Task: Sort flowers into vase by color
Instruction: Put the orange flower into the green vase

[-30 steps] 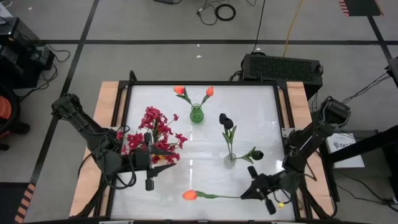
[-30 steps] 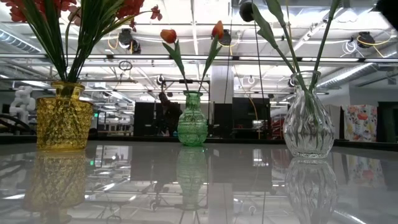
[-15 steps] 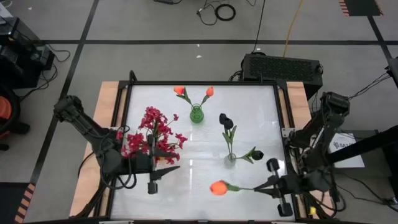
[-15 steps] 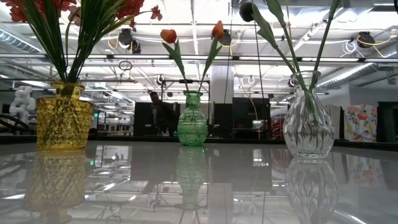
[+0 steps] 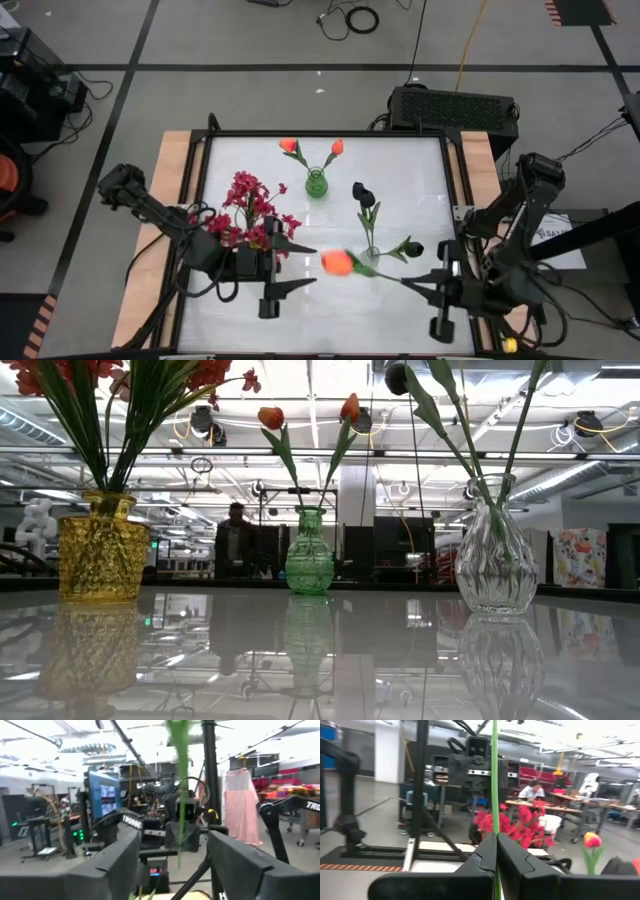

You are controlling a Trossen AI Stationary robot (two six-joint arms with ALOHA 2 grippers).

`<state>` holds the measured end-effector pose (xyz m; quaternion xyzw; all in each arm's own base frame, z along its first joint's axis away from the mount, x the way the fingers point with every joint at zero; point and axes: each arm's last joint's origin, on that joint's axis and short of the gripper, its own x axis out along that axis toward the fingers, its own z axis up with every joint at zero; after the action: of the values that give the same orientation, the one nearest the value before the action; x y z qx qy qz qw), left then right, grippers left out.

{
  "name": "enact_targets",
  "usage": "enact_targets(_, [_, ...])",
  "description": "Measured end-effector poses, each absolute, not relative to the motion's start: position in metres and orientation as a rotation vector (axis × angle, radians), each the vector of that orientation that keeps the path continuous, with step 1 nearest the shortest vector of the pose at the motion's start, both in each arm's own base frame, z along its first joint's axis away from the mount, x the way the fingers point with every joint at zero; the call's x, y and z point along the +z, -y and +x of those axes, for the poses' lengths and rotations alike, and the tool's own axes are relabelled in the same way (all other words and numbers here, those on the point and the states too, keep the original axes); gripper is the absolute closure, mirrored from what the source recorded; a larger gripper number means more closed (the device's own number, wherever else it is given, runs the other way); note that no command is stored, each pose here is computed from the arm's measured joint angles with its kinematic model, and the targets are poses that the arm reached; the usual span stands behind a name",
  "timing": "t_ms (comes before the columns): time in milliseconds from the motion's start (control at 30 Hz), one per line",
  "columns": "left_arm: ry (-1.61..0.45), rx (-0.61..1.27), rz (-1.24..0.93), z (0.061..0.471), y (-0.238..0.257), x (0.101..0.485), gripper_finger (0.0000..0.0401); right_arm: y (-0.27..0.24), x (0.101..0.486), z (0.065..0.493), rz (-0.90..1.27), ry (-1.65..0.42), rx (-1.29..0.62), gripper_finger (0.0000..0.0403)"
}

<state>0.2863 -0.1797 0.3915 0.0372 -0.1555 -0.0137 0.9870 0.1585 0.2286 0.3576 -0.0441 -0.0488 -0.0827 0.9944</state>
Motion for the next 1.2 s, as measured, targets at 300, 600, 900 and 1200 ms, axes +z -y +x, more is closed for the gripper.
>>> enact_targets(300, [0.343, -0.009, 0.092, 0.310, 0.179, 0.420, 0.0117, -0.233, 0.376, 0.196, -0.163, 0.099, -0.273, 0.0402])
enact_targets(600, [0.390, -0.100, 0.120, 0.321, 0.175, 0.426, 0.0145, -0.239, 0.385, 0.231, -0.265, 0.085, -0.349, 0.0403])
enact_targets(900, [0.424, -0.104, 0.139, 0.321, 0.172, 0.429, 0.0159, -0.230, 0.383, 0.247, -0.272, 0.069, -0.399, 0.0403])
enact_targets(1200, [0.447, -0.093, 0.148, 0.321, 0.171, 0.431, 0.0160, -0.229, 0.382, 0.248, -0.278, 0.064, -0.405, 0.0403])
